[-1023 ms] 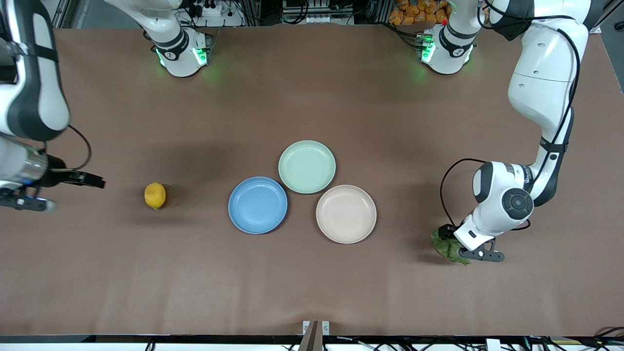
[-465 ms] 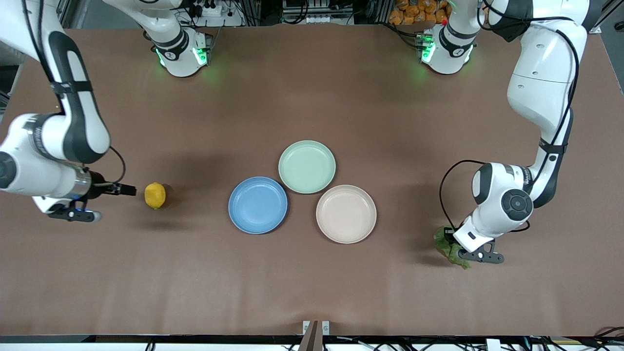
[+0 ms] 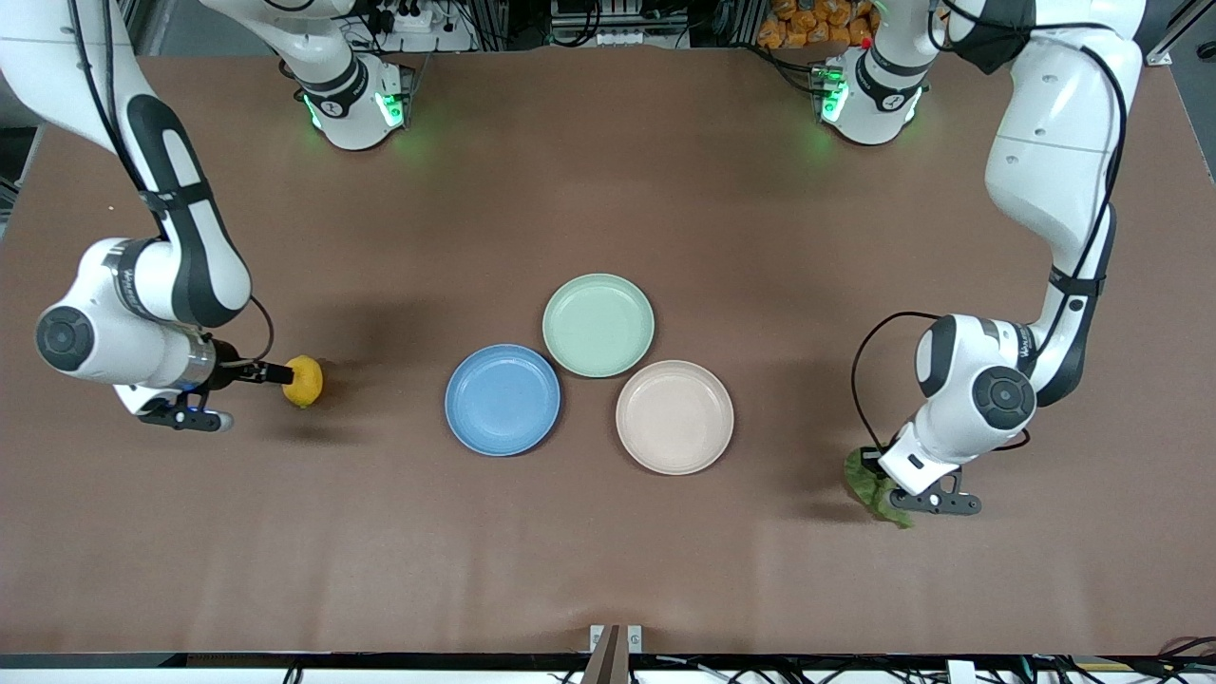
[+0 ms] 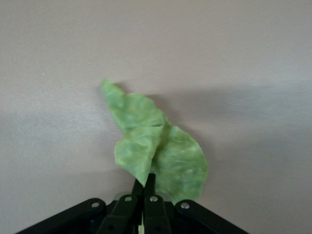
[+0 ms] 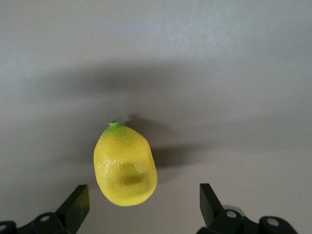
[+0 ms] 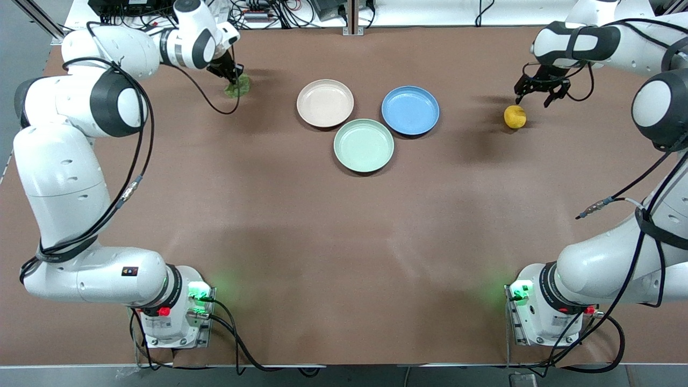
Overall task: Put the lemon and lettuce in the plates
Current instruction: 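Grasp the lettuce with the left gripper while the right gripper grasps the lemon, then carry the lettuce onto the white plate and open the left gripper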
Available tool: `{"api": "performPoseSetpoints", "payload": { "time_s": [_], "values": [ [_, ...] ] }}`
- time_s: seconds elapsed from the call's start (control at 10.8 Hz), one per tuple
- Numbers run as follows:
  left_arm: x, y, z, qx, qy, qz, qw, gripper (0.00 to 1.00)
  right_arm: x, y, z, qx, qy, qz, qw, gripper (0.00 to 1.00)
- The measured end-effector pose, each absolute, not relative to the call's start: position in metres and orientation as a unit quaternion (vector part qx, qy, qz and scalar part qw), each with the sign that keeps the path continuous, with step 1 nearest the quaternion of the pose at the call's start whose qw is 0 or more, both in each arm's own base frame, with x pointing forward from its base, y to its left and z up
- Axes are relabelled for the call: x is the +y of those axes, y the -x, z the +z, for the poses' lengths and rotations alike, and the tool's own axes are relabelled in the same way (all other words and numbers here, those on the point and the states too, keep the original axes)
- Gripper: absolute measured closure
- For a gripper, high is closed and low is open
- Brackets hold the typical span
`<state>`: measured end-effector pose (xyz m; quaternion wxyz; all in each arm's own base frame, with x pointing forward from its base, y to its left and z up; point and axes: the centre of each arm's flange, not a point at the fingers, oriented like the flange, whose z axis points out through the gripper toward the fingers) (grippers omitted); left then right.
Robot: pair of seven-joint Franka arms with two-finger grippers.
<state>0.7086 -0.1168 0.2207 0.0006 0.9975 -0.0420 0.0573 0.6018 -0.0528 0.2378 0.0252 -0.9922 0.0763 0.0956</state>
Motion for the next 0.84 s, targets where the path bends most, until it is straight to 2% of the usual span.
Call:
{"api": "performPoseSetpoints", "payload": {
  "time_s": [0.37,0.84],
  "values": [
    [-0.209,-0.686,0.303,-0.002,-0.998,0.066,0.01,0.98,-0.042,-0.6,0.218,0.083,0.99,0.109,0.041,0.0],
    [-0.346,-0.629,0.299,0.069,-0.996,0.048,0.043,0.98,-0.041,-0.598,0.207,0.083,0.989,0.118,0.042,0.01]
  ]
}}
